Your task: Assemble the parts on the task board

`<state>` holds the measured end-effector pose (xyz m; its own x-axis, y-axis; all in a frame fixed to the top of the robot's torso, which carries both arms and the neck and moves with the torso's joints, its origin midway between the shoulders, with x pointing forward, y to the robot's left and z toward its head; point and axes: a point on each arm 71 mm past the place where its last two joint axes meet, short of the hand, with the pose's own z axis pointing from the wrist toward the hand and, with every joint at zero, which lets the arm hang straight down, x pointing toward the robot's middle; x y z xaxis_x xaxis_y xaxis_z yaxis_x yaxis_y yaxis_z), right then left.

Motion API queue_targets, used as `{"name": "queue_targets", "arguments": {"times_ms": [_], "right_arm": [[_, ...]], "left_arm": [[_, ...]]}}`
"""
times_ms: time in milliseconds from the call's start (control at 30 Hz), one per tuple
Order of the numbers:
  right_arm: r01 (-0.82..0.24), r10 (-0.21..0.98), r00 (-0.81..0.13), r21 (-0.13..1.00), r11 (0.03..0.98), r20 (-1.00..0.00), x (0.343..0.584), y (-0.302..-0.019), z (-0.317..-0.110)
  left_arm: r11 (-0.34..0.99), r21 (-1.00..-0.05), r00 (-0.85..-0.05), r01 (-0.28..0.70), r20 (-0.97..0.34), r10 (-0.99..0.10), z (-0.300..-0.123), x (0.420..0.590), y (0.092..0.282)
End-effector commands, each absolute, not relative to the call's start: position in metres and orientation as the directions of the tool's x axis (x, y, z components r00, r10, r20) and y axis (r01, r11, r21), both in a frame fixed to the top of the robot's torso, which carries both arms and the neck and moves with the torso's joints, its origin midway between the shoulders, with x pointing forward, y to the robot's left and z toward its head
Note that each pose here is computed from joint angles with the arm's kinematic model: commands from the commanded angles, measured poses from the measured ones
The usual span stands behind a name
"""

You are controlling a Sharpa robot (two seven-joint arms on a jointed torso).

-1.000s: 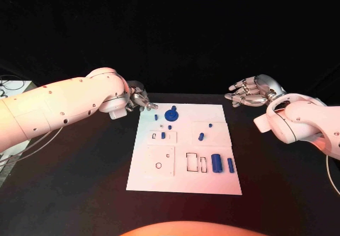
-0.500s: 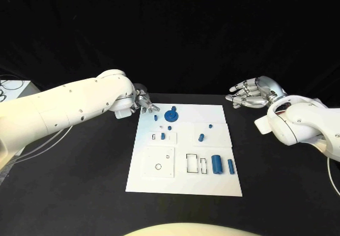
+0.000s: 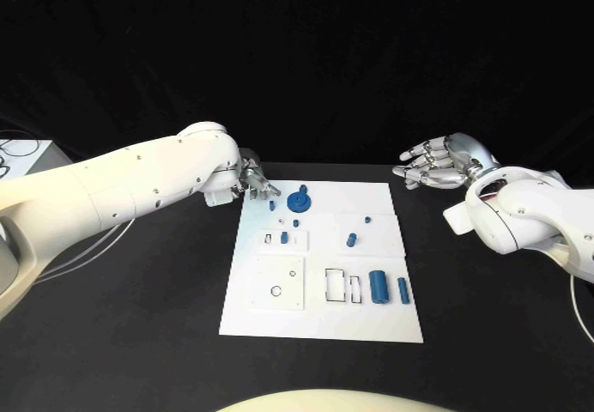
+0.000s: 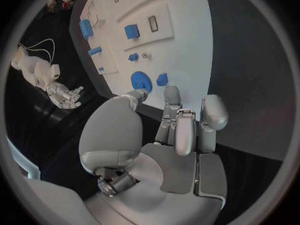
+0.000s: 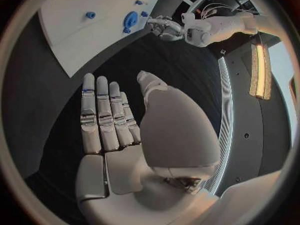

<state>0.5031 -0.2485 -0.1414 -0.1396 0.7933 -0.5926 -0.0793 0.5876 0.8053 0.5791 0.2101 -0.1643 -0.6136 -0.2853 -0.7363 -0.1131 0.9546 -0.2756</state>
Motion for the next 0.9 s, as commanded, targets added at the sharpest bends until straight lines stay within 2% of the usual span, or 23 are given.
{"name": "queue_targets", "arguments": {"times_ms": [33,900], "right_arm": [[-0.097,0.79,-0.154,0.805,0.585,-0.593,0.503,-0.246,-0.141],[-0.102,0.79,-0.161,0.806,0.582,-0.591,0.501,-0.243,-0.141]], "left_arm": [[0.958,-0.267,-0.639,-0.102,-0.721,-0.269,-0.166,0.579,0.209],[0.954,-0.27,-0.665,-0.131,-0.689,-0.287,-0.18,0.583,0.206]]}}
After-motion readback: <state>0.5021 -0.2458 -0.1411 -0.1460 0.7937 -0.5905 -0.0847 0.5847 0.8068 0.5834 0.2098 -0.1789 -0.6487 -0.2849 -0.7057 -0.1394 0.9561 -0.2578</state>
